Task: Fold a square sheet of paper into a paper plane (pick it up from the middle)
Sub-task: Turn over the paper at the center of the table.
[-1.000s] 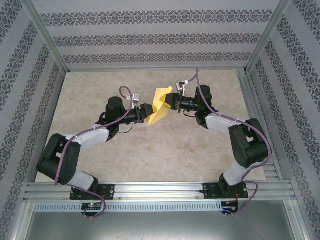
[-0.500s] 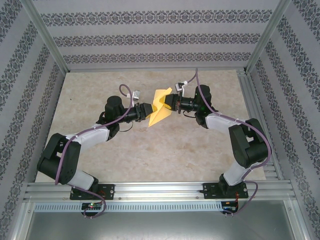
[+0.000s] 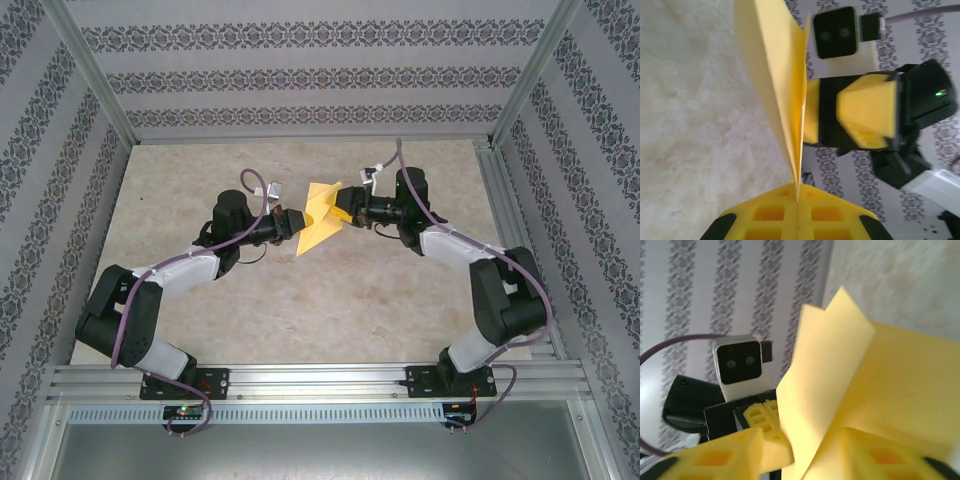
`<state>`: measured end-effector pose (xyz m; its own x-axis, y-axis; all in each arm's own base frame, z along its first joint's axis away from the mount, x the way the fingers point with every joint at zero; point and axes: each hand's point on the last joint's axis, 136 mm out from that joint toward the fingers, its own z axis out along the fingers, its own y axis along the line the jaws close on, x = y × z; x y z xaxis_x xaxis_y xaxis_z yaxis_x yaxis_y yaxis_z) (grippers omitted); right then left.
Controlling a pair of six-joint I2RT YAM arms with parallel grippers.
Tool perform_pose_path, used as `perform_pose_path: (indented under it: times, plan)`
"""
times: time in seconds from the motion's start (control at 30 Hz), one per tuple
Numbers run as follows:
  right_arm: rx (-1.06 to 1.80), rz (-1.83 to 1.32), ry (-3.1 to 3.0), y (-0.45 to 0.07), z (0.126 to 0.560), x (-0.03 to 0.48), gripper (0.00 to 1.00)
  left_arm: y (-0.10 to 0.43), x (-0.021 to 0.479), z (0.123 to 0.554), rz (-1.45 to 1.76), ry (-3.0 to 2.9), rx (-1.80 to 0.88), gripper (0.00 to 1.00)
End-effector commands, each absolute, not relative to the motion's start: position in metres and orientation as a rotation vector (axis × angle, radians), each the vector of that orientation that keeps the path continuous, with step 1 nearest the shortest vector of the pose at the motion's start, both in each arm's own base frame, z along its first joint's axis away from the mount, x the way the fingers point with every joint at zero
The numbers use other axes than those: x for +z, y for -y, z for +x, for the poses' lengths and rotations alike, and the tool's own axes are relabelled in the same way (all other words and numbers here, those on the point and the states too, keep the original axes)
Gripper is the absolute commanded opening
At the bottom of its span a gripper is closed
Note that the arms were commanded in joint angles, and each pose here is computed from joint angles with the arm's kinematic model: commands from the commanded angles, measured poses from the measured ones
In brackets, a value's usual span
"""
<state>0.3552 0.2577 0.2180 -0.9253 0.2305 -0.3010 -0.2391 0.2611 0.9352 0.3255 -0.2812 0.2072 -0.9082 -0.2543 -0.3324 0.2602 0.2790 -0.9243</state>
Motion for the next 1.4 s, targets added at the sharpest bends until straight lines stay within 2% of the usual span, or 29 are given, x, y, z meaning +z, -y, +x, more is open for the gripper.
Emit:
perform_pose_path:
  times: [0.0, 0.13, 0.27, 0.47, 0.7, 0.87, 1.0, 1.07, 1.2, 1.37]
  plan:
    - [1.392, -0.022, -2.216, -0.223, 0.358, 0.214, 0.54, 0.261, 0.191, 0.331, 0.034, -2.264, -1.38, 0.06]
    - [1.024, 0.038, -2.284, -0.183, 0.357, 0.203, 0.68, 0.226, 0.168, 0.332, 0.058, -2.453, -0.915, 0.06]
    - [0.818, 0.111, -2.256, -0.153, 0.353, 0.202, 0.76, 0.195, 0.163, 0.333, 0.13, -2.534, -0.414, 0.06]
    - [0.678, 0.217, -2.191, -0.124, 0.345, 0.201, 0.82, 0.153, 0.157, 0.338, 0.182, -2.537, 0.229, 0.06]
    - [0.626, 0.282, -2.189, -0.111, 0.34, 0.191, 0.82, 0.163, 0.134, 0.342, 0.331, -2.502, 0.628, 0.06]
    - [0.616, 0.33, -2.193, -0.106, 0.34, 0.18, 0.83, 0.206, 0.097, 0.348, 0.482, -2.502, 0.723, 0.04]
    - [0.614, 0.349, -2.212, -0.105, 0.339, 0.171, 0.82, 0.244, 0.07, 0.347, 0.554, -2.531, 0.66, 0.05]
    - [0.609, 0.356, -2.22, -0.103, 0.337, 0.169, 0.82, 0.258, 0.06, 0.346, 0.563, -2.56, 0.602, 0.13]
    - [0.585, 0.371, -2.219, -0.098, 0.335, 0.169, 0.82, 0.279, 0.049, 0.34, 0.559, -2.621, 0.441, 0.34]
    - [0.635, 0.367, -2.208, -0.1, 0.335, 0.171, 0.83, 0.304, 0.068, 0.332, 0.517, -2.672, 0.093, 0.58]
